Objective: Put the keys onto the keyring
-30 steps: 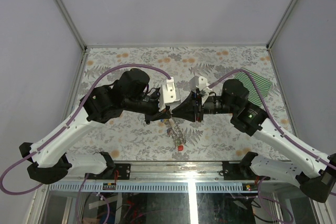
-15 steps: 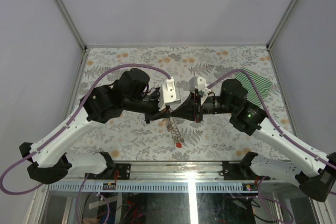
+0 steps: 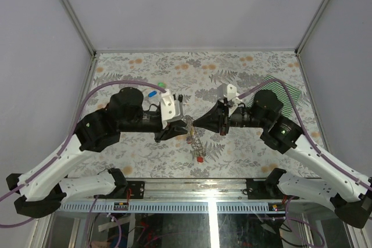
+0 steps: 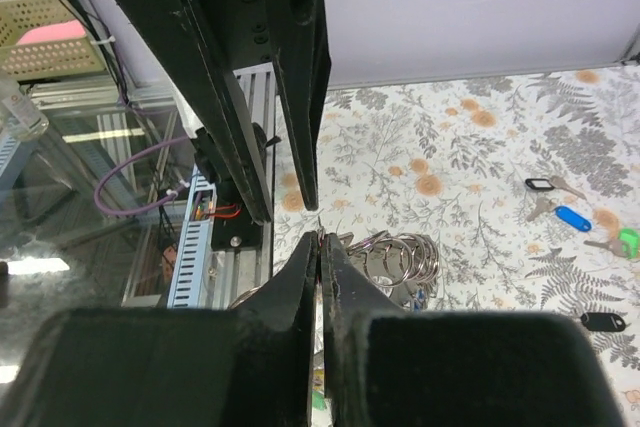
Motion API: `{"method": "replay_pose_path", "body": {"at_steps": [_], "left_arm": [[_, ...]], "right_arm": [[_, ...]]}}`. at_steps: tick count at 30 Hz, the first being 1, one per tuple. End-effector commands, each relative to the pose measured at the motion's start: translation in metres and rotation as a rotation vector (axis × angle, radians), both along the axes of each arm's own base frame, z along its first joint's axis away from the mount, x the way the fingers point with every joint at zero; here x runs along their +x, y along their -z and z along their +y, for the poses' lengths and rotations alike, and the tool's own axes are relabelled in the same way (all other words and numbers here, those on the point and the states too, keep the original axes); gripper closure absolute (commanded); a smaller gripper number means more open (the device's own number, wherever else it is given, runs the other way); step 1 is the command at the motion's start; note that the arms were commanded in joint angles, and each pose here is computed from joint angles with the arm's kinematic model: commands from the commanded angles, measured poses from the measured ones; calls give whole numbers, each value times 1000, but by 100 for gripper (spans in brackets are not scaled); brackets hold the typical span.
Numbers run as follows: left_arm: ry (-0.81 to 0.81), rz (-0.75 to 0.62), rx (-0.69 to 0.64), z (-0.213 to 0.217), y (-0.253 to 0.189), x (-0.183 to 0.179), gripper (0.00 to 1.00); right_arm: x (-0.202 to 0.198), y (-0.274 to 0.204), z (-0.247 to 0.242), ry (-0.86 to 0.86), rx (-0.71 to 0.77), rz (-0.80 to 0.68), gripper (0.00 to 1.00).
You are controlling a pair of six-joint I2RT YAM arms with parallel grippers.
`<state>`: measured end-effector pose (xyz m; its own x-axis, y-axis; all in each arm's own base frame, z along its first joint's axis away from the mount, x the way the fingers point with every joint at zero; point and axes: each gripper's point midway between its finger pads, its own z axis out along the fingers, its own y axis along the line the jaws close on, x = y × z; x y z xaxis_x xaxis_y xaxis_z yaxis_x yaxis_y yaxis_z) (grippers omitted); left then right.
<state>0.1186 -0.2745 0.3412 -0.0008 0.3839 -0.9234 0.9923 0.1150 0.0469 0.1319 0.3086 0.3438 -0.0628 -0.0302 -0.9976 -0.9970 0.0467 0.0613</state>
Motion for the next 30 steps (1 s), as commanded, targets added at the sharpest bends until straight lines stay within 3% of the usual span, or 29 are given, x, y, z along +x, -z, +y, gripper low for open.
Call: {"method": "replay_pose_path", "body": {"at_steps": [1,5,11,21,30], "left_arm": [[-7,-56,-250,-12,-40,-2,75],[-28,-75,-382,-11,-53,-3,74],[-39,-81,-450,-13,-56,-1,74],[-17,-84,-434,-17,-53,-2,77],[-16,-104,-390,-12,-49,-3,73]], "right_arm": [[-5,-51,-10,34,149,-90,100],[-6,-58,-13,45,169,-93,100],[-5,-63,-14,61,185,-88,100],[-9,-66,-16,48,195,-100,100],[-13,-68,-18,36,202,-112,100]]}}
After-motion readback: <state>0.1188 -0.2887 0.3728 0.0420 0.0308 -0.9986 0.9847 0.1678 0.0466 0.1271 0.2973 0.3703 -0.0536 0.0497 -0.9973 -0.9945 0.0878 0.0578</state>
